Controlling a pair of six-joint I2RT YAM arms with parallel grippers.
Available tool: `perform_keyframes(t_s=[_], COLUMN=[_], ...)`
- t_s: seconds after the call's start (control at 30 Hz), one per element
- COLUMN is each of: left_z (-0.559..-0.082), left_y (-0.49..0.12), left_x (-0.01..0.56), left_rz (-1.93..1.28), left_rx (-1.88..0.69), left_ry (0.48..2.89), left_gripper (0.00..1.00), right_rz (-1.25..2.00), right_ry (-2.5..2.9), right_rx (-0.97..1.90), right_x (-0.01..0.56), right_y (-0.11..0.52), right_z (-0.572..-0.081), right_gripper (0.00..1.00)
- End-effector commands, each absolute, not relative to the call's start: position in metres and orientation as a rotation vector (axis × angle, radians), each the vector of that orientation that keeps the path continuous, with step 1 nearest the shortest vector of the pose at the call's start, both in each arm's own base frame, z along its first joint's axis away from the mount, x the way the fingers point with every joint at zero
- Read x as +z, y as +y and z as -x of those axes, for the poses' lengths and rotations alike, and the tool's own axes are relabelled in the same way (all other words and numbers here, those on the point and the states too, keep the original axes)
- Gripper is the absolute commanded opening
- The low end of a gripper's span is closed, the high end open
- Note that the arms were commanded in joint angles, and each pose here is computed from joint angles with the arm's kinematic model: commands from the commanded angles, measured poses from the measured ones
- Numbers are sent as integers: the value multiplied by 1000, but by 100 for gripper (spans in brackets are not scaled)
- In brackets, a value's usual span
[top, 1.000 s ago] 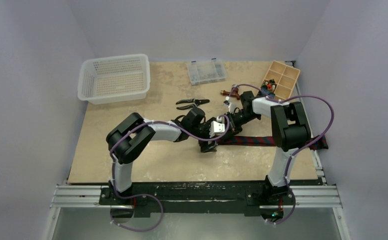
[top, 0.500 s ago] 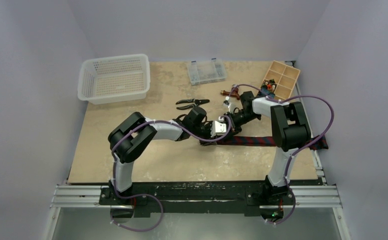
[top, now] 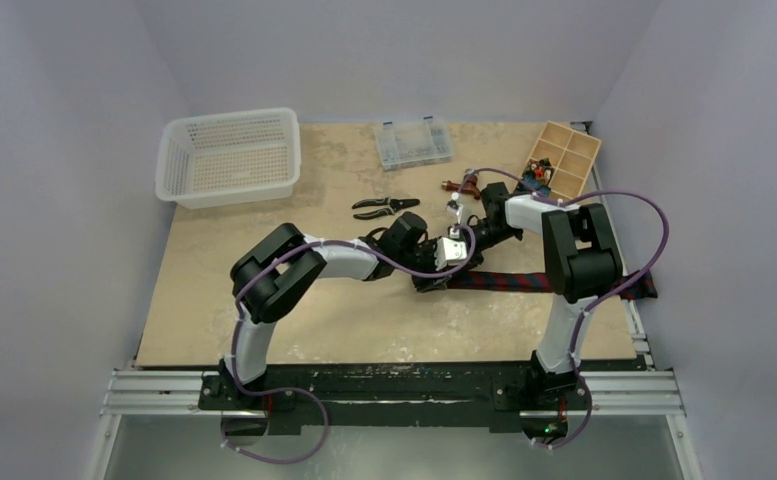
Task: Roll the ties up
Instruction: Roll the tie at the center of the board.
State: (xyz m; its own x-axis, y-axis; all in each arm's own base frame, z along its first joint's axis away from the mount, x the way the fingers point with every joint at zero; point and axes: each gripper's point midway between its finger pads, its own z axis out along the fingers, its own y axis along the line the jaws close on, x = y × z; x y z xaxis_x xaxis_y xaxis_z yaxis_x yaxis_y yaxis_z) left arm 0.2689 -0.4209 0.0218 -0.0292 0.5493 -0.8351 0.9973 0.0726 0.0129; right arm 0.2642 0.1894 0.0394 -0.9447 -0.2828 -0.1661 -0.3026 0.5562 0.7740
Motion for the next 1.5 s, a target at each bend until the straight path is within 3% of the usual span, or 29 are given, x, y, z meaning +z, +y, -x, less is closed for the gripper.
perform_keyframes(t_s=[0.0, 0.17, 0.33, 0.47, 0.53, 0.87, 1.0, 1.1, 1.33, 1.47], left_z=[-272, -257, -252, -253, -255, -247, -251, -254, -266, -270], left_y=[-418, -384, -369, -368, -370, -375, -375, -374, -395, -393], left_x=[10, -6, -10, -12, -11, -8, 12, 17, 16, 7], left_rz=[-1541, -1609, -1635, -1645, -1643, -1657, -1554, -1502, -1464, -1483], left_rx=[-776, -706, -677, -666, -662, -737, -820, -847, -850, -818], left_ry=[1730, 1756, 1784, 1790, 1794, 1766, 1732, 1740, 1732, 1745], left_gripper=[44, 30, 27, 42, 44, 33, 56, 63, 64, 53], right_rz=[561, 538, 511, 493, 489, 459, 451, 440, 433, 441], right_ry=[2664, 2678, 2737, 2787, 2801, 2843, 2864, 2876, 2858, 2848], right_rx=[1417, 1402, 1314, 1254, 1232, 1146, 1124, 1120, 1204, 1241], right_x=[60, 59, 47, 32, 26, 3, -4, -7, -12, -20], right_y=[193, 187, 174, 168, 166, 160, 158, 158, 168, 176], right_z=[-266, -266, -267, -266, -266, -272, -275, -275, -270, -273], right_gripper=[0, 0, 0, 0, 0, 0, 0, 0, 0, 0])
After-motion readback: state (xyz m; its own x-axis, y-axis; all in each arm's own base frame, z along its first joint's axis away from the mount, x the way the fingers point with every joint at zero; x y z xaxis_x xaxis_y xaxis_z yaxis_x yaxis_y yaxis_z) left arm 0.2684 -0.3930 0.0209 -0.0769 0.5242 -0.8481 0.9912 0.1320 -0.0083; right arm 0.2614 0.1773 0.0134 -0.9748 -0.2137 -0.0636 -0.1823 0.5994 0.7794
